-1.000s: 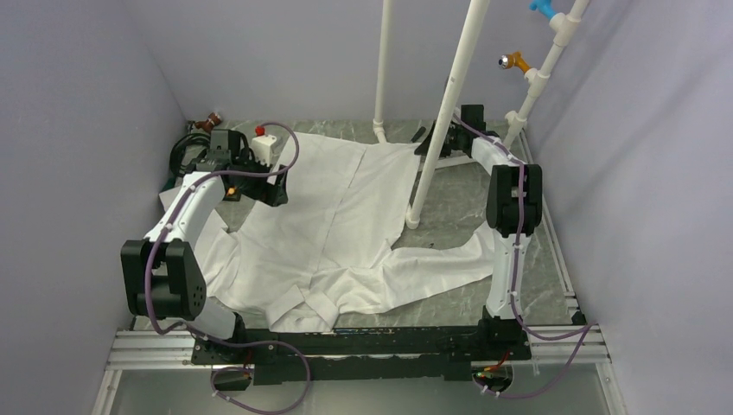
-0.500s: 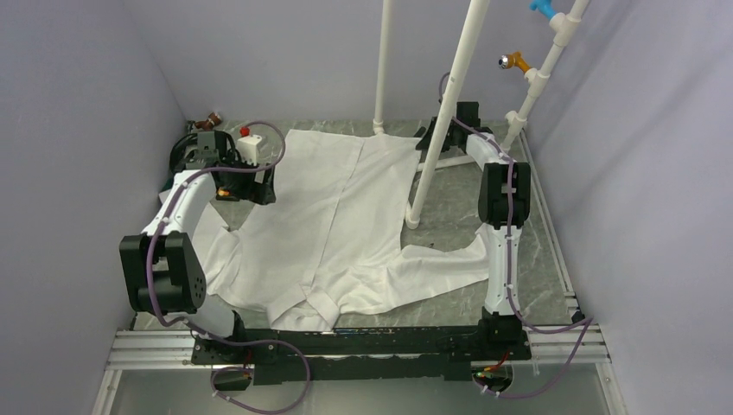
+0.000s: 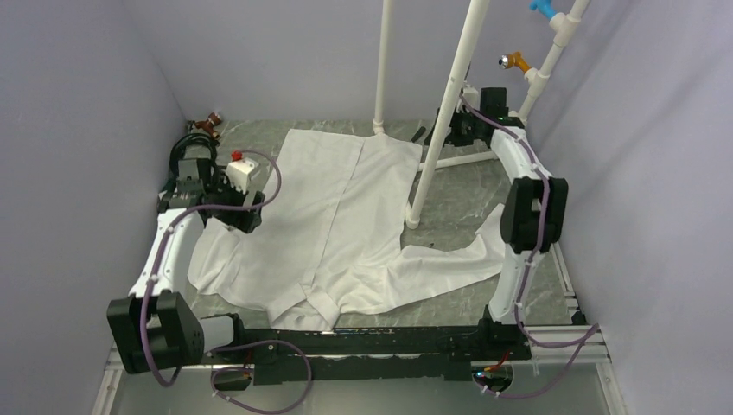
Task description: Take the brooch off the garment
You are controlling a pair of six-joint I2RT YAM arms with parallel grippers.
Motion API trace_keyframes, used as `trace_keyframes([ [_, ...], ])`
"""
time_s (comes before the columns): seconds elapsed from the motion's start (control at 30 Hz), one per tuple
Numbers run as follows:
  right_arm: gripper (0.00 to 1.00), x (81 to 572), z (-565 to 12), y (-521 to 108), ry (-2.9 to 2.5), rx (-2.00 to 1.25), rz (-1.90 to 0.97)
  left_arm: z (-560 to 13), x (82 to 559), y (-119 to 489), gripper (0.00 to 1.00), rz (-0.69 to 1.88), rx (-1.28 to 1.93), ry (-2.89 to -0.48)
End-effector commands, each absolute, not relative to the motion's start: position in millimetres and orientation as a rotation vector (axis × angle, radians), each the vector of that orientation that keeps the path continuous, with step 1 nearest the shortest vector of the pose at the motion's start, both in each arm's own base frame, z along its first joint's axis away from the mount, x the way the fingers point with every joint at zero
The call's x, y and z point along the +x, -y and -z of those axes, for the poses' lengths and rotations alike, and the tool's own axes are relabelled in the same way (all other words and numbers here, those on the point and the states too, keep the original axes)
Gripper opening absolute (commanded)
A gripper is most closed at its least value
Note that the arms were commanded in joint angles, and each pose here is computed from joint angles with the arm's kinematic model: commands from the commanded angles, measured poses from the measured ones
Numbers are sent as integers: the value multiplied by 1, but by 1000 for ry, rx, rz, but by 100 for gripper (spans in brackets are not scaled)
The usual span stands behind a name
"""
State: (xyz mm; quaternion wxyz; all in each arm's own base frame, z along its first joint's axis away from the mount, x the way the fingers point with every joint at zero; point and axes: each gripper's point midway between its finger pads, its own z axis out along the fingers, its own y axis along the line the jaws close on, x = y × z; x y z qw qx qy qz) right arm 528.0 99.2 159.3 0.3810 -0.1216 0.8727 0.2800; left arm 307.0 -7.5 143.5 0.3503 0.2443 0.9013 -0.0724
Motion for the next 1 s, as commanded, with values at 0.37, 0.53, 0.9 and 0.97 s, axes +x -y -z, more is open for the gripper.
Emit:
trace_keyframes([
  [0.37,80,349,-133,93,-2616,-70,-215,-157,283,41,99,260,850,-2172],
  [0.53,78,337,-97,129,-2718,-8,-84,-155,279,46,99,253,858,-2164],
  [0.9,52,346,-52,137,-2851,47,-147,-158,277,44,99,239,818,-2160],
  [0.97,13,350,-58,143,-2836,36,-119,-157,276,45,99,247,813,-2166],
])
